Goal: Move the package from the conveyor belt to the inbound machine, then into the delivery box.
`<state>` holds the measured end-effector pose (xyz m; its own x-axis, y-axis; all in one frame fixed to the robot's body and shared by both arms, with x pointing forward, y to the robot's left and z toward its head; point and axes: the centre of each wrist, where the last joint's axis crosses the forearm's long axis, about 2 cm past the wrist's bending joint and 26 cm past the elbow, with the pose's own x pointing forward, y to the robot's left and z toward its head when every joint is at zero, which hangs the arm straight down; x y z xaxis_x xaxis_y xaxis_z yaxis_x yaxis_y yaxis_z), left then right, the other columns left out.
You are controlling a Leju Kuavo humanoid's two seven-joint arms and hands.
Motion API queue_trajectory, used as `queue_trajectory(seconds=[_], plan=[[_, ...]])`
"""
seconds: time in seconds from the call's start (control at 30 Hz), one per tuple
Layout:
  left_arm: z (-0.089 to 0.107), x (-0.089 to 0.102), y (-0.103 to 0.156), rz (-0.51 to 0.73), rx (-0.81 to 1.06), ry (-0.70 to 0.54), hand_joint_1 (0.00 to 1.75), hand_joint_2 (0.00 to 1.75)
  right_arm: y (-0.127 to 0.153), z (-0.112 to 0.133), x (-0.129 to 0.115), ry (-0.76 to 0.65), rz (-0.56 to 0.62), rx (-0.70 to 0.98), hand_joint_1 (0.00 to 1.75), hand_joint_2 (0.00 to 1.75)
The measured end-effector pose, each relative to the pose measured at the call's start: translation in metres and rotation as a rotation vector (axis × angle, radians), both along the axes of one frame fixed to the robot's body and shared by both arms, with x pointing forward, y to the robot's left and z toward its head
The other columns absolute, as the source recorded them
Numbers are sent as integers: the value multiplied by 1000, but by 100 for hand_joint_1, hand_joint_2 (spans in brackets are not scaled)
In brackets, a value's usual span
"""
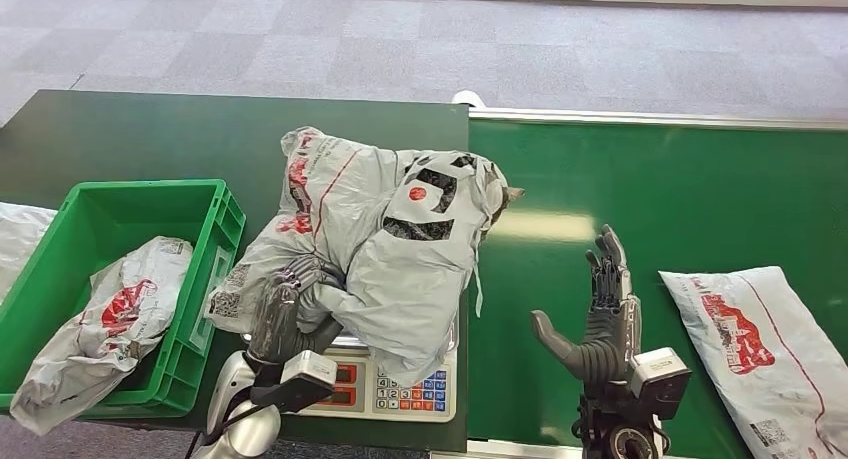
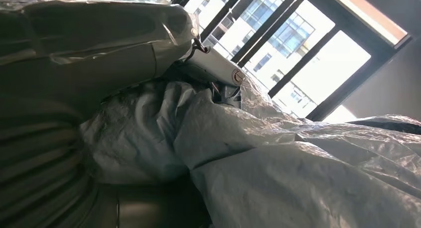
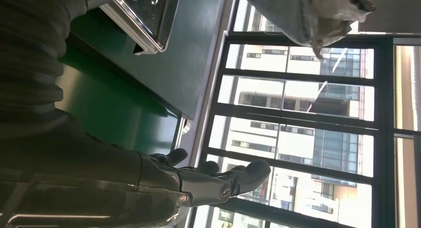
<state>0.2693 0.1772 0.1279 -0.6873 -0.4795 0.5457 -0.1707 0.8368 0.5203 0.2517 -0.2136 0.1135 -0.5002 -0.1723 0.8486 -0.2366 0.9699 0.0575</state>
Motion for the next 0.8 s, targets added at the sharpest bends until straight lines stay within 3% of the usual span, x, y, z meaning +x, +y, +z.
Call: queue_trajectory(seconds=[0.33,0.8], plan=[[11,0,9,95,-40,-128,175,175,1,0,5,-2,-12,5,0,175],[23,7,71,486,194,-243,175,175,2,-2,4,-1,-31,16,0,175]])
